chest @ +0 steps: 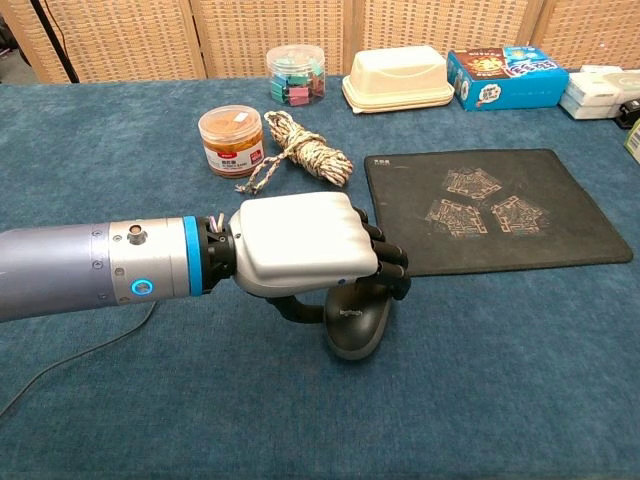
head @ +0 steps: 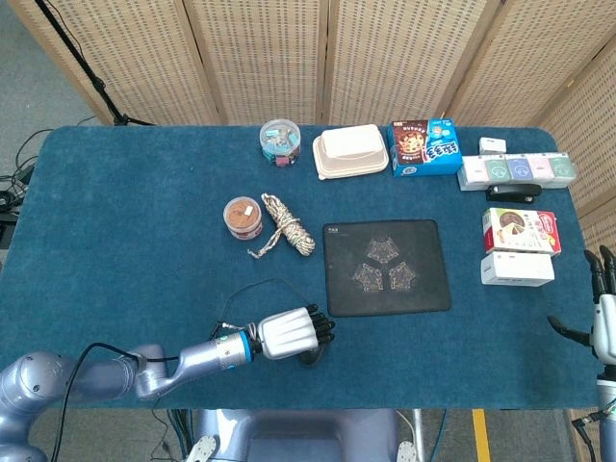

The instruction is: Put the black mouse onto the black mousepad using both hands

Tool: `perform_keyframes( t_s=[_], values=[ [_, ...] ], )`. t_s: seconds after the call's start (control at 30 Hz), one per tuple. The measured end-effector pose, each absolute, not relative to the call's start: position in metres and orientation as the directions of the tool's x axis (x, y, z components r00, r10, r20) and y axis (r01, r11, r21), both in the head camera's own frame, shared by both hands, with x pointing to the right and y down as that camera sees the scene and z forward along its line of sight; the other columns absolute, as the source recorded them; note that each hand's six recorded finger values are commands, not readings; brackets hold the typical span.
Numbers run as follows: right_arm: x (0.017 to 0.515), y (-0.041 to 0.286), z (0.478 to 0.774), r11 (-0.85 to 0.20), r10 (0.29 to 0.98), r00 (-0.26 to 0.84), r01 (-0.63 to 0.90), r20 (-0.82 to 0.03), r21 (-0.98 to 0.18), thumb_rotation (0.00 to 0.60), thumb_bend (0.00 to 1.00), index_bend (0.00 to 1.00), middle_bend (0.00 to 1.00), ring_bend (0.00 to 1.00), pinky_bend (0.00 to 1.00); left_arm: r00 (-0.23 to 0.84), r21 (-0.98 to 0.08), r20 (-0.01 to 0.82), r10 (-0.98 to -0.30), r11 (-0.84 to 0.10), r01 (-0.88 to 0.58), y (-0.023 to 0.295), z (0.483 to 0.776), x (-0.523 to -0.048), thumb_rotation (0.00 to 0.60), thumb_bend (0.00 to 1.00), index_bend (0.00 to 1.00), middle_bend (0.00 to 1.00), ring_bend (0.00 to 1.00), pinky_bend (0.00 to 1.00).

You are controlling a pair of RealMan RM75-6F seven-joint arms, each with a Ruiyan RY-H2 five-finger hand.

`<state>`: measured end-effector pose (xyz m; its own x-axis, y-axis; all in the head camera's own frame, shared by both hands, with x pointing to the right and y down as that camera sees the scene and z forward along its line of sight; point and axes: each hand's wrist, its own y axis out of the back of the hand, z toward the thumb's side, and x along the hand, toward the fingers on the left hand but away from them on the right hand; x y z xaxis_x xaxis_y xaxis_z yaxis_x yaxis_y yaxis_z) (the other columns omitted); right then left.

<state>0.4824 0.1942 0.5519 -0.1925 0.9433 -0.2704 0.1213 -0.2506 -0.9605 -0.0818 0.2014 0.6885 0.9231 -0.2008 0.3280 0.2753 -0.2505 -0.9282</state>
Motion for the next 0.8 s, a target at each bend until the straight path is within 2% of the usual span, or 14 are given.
perform_keyframes(
  t_s=[0.13, 0.2, 0.27, 0.3, 0.37, 0.57, 0.67, 0.8],
  values=[
    [0.483, 0.194, 0.551, -0.248, 0.944, -0.193, 0.122, -0.268, -0.961, 0.600, 0.00, 0.00, 0.00, 0.00, 0.00, 0.910, -0.922, 0.353, -0.216, -0.245, 0.299, 0.200, 0.688, -0.081, 0.600, 0.33, 0.44, 0.29, 0.27, 0.39],
    [0.483, 0.194, 0.551, -0.248, 0.944, -0.194, 0.123, -0.268, -0.961, 0.600, 0.00, 0.00, 0.00, 0.00, 0.00, 0.903, -0.914, 0.370, -0.220, -0.258, 0.312, 0.200, 0.688, -0.083, 0.600, 0.31, 0.33, 0.17, 0.18, 0.34],
    [0.483, 0.194, 0.551, -0.248, 0.944, -0.194, 0.122, -0.268, -0.961, 0.600, 0.00, 0.00, 0.00, 0.00, 0.00, 0.898, -0.908, 0.379, -0.221, -0.273, 0.316, 0.200, 0.687, -0.083, 0.600, 0.30, 0.14, 0.04, 0.06, 0.25],
    [0.484, 0.194, 0.551, -0.248, 0.944, -0.194, 0.122, -0.268, -0.961, 0.600, 0.00, 0.00, 0.00, 0.00, 0.00, 0.897, -0.906, 0.381, -0.222, -0.284, 0.314, 0.200, 0.685, -0.084, 0.600, 0.30, 0.06, 0.01, 0.02, 0.21],
    [0.484, 0.194, 0.551, -0.249, 0.943, -0.194, 0.123, -0.269, -0.961, 0.600, 0.00, 0.00, 0.00, 0.00, 0.00, 0.898, -0.903, 0.379, -0.224, -0.301, 0.306, 0.200, 0.680, -0.085, 0.600, 0.29, 0.00, 0.00, 0.00, 0.18],
    [0.482, 0.195, 0.552, -0.255, 0.943, -0.187, 0.120, -0.274, -0.959, 0.600, 0.00, 0.00, 0.00, 0.00, 0.00, 0.900, -0.908, 0.352, -0.256, -0.327, 0.262, 0.189, 0.656, -0.096, 0.600, 0.28, 0.00, 0.00, 0.00, 0.10],
    [0.480, 0.195, 0.553, -0.261, 0.943, -0.180, 0.118, -0.279, -0.958, 0.600, 0.00, 0.00, 0.00, 0.00, 0.00, 0.889, -0.910, 0.350, -0.296, -0.333, 0.247, 0.179, 0.644, -0.110, 0.600, 0.28, 0.00, 0.00, 0.00, 0.05],
    [0.475, 0.195, 0.555, -0.272, 0.945, -0.153, 0.118, -0.288, -0.955, 0.600, 0.00, 0.00, 0.00, 0.00, 0.00, 0.844, -0.905, 0.367, -0.390, -0.358, 0.227, 0.161, 0.628, -0.145, 0.600, 0.27, 0.00, 0.00, 0.00, 0.00]
  ],
)
